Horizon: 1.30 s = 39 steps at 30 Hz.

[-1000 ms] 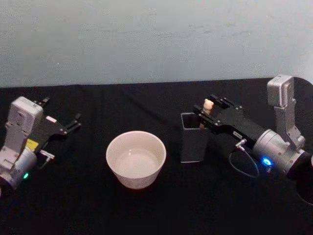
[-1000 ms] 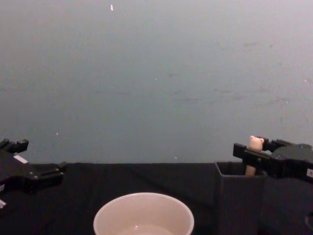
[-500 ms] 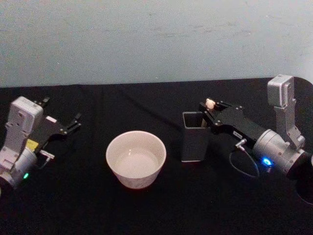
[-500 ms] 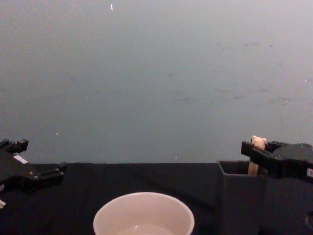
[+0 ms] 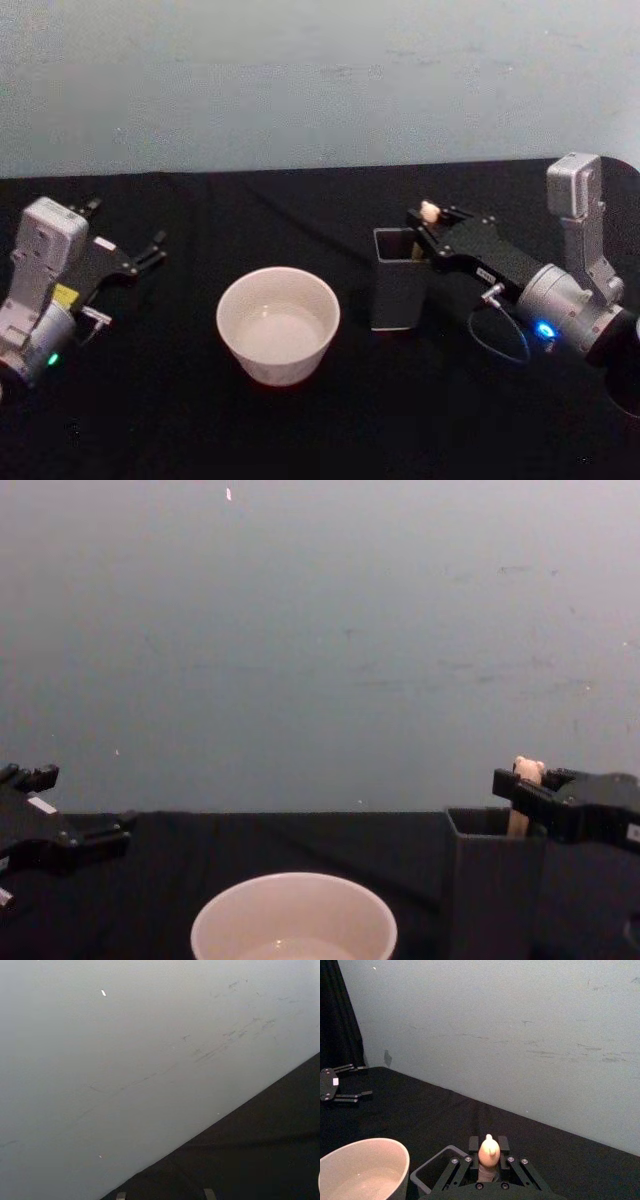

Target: Pick up the stirring spoon with one hand, stir inside the cup, then place it back in its original position.

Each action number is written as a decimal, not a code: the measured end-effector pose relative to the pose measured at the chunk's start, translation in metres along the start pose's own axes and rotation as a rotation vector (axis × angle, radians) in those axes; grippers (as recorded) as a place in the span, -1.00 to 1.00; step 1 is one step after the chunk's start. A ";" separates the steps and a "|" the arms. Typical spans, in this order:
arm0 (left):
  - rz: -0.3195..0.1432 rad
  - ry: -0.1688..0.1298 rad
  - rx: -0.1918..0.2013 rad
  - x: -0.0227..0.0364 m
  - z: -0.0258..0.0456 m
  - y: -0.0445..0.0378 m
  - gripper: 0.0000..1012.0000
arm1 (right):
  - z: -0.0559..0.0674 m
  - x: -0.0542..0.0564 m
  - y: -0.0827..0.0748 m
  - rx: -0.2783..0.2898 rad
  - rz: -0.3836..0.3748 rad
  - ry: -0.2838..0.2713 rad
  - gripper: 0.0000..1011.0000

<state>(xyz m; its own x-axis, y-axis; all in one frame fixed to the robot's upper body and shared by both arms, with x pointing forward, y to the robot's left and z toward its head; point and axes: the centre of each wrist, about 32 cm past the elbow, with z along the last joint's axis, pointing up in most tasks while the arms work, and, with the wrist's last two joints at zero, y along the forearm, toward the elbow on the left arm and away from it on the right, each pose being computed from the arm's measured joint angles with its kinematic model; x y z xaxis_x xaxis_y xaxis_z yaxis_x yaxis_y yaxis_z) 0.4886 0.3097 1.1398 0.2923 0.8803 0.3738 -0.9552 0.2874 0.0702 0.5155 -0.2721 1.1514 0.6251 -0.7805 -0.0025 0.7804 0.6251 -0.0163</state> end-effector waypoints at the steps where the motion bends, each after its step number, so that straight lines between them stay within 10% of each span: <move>1: 0.000 0.000 0.000 0.0000 0.0000 0.0000 0.98 | 0.000 0.000 0.000 0.000 0.001 0.001 -0.58; 39: 0.000 0.000 0.000 0.0000 0.0000 0.0000 0.98 | 0.070 -0.001 0.007 0.281 0.090 0.078 -0.58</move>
<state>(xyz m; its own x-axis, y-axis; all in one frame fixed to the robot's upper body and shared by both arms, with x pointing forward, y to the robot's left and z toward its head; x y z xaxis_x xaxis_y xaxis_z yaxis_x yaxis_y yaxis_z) 0.4886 0.3097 1.1398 0.2923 0.8803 0.3737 -0.9553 0.2873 0.0703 0.5213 -0.2659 1.2215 0.6976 -0.7133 -0.0683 0.7020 0.6612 0.2645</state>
